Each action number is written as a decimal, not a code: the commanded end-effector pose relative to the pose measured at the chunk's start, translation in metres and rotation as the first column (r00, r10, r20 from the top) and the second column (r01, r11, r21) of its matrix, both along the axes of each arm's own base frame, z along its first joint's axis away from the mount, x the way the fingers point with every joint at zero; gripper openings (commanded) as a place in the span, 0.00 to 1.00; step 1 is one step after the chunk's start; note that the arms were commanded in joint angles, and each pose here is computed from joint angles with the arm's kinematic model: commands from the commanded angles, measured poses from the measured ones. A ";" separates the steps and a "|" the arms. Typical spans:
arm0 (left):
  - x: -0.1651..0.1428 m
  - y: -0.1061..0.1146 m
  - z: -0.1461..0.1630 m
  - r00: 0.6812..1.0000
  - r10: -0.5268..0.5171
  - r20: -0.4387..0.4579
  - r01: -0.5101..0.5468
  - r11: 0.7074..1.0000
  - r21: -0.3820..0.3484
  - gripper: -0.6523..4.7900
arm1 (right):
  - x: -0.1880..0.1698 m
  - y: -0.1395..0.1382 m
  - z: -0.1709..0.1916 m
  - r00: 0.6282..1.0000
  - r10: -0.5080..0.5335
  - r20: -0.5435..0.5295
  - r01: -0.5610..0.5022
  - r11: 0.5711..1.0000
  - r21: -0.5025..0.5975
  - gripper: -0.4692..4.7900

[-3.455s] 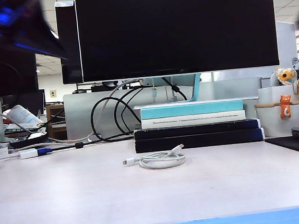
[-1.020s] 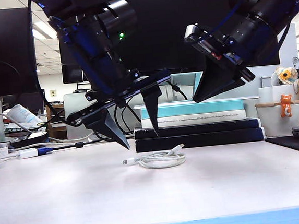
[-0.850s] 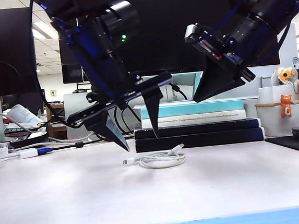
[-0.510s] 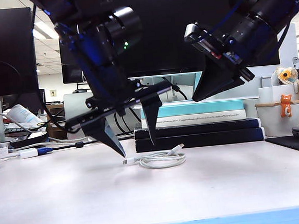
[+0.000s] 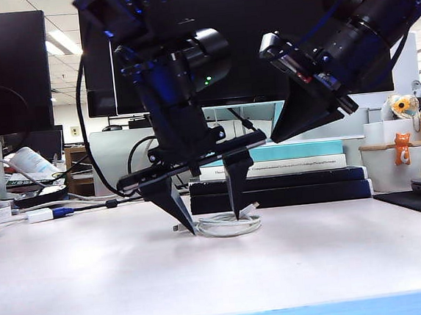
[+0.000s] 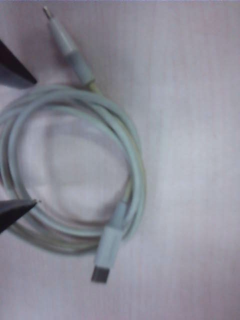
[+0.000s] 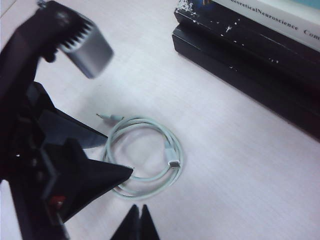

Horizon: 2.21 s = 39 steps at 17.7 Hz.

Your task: Unfold the white charging cable into a straight cable.

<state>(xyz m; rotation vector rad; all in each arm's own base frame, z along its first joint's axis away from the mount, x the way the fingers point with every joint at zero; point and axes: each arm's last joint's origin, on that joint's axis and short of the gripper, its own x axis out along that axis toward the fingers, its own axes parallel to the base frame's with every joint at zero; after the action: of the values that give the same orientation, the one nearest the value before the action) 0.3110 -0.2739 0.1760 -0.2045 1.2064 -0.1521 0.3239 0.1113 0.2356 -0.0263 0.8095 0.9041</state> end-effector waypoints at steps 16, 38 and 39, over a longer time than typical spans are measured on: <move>0.007 -0.003 0.029 0.974 -0.171 0.150 0.128 0.957 0.259 0.11 | 0.003 0.001 0.006 0.997 0.016 0.070 -0.017 1.000 0.015 0.09; 0.002 -0.016 -0.007 0.998 -0.060 -0.020 0.063 0.982 0.175 0.11 | 0.003 0.001 0.006 0.998 0.016 0.065 -0.017 1.000 0.014 0.09; 0.002 -0.015 -0.007 0.998 -0.070 0.002 0.068 0.976 0.205 0.11 | 0.003 0.001 0.006 0.998 0.016 0.067 -0.017 1.000 0.014 0.09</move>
<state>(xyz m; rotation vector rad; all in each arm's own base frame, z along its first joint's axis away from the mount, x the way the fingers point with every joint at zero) 0.3128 -0.2881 0.1727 -0.0238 1.2241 -0.0907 0.3264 0.1120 0.2378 -0.0460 0.7652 0.9110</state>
